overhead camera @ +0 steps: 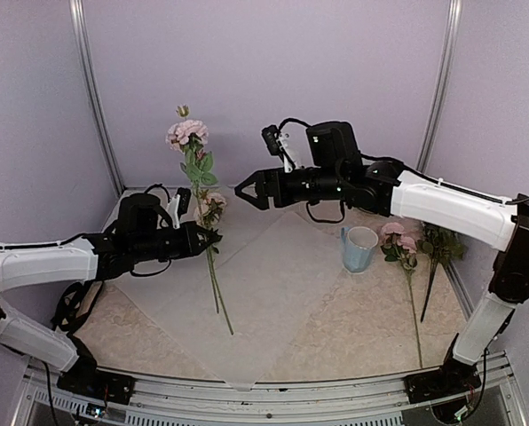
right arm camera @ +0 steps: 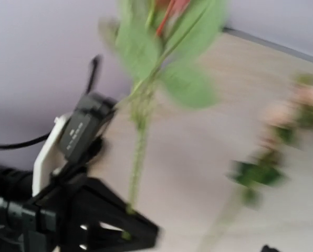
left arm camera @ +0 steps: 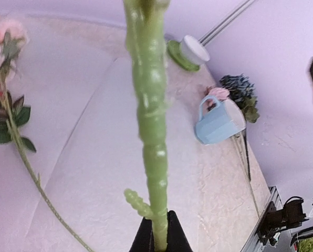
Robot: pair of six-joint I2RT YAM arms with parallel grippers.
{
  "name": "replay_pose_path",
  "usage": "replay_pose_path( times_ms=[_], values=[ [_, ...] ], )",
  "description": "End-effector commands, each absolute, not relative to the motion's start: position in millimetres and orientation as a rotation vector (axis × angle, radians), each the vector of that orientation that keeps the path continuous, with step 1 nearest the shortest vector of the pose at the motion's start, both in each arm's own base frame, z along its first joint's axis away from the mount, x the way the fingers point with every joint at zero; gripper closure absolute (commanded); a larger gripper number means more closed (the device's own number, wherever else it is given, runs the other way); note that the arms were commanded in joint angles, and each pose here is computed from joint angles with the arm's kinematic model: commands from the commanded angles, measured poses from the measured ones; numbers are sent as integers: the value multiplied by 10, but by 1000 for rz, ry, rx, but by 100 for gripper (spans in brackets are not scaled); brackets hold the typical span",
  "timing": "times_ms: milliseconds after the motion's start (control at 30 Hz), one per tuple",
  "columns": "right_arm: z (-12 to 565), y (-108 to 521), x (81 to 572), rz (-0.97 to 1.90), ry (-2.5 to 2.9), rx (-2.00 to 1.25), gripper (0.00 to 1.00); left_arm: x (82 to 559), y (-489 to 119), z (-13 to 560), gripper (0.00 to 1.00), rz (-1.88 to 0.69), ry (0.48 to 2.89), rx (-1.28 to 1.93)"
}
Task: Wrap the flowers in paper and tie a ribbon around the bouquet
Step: Pass from the right arm to the left, then place the fake flower on the flattened wrapping paper.
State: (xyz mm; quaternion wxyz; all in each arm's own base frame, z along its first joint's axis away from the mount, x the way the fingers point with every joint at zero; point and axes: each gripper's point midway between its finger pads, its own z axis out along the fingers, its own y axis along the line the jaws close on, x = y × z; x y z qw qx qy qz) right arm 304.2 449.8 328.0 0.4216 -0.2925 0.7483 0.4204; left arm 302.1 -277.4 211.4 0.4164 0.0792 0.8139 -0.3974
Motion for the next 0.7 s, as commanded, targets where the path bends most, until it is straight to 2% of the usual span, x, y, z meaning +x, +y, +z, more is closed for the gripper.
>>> replay_pose_path(
  times_ms=[0,133,167,267,400,567,667],
  values=[
    [3138,3790,3345,745,2014,-542,15,3127,-2804,1511,100,-1000,2276,124],
    [2733,2984,3565,399,2214,-355,12,3309,-2820,1146,100,-936,2395,86],
    [2566,2446,3655,219,2281,-244,12,3368,-2840,1004,95,-921,2426,79],
    [2302,1692,3690,64,2375,-95,14,3420,-2865,868,79,-908,2457,74],
    [1850,930,3592,-17,2508,71,16,3421,-2911,818,53,-923,2465,70],
    [1189,431,3386,21,2662,198,21,3472,-2847,865,45,-779,2461,103],
    [853,374,3306,67,2735,213,27,3476,-2782,931,40,-701,2459,117]
  ],
)
